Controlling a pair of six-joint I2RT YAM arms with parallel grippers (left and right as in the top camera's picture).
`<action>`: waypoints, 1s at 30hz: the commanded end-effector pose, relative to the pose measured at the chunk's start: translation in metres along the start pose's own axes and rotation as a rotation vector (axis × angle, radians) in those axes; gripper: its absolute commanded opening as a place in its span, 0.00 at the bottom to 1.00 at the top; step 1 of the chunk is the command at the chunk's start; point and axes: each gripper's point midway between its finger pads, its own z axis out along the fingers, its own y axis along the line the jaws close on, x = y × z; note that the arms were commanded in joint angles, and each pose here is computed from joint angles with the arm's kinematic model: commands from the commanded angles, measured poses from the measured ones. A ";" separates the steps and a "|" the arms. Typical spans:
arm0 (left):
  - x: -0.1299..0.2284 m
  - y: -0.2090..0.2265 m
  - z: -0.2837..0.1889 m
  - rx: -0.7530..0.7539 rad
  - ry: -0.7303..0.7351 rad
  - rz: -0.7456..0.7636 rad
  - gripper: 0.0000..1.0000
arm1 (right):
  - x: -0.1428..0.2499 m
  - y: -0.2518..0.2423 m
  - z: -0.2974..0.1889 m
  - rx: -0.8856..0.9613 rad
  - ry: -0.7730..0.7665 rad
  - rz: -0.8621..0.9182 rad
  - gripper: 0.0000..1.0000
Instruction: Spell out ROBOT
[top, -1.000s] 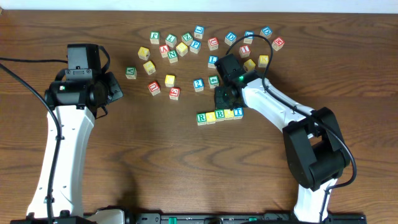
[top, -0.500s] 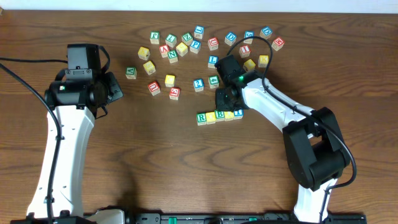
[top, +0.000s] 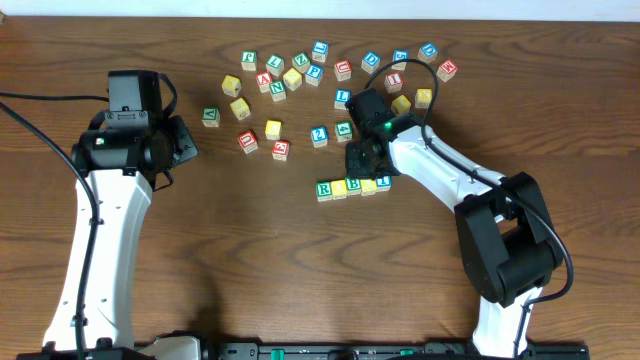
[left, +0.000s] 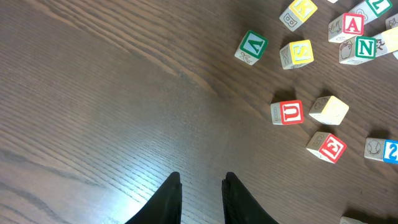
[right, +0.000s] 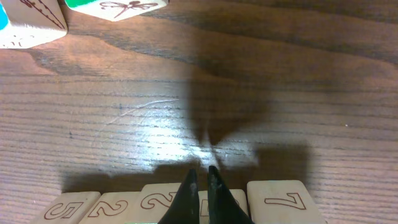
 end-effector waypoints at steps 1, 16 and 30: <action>-0.002 0.004 0.000 -0.017 -0.006 0.009 0.23 | -0.013 -0.001 -0.006 -0.014 -0.026 -0.007 0.03; 0.002 0.005 0.000 -0.023 0.012 0.010 0.98 | -0.059 -0.038 -0.186 -0.055 -0.296 -0.010 0.52; 0.002 0.005 0.000 -0.019 0.013 0.008 0.98 | -0.019 -0.080 -0.309 -0.031 -0.526 0.062 0.99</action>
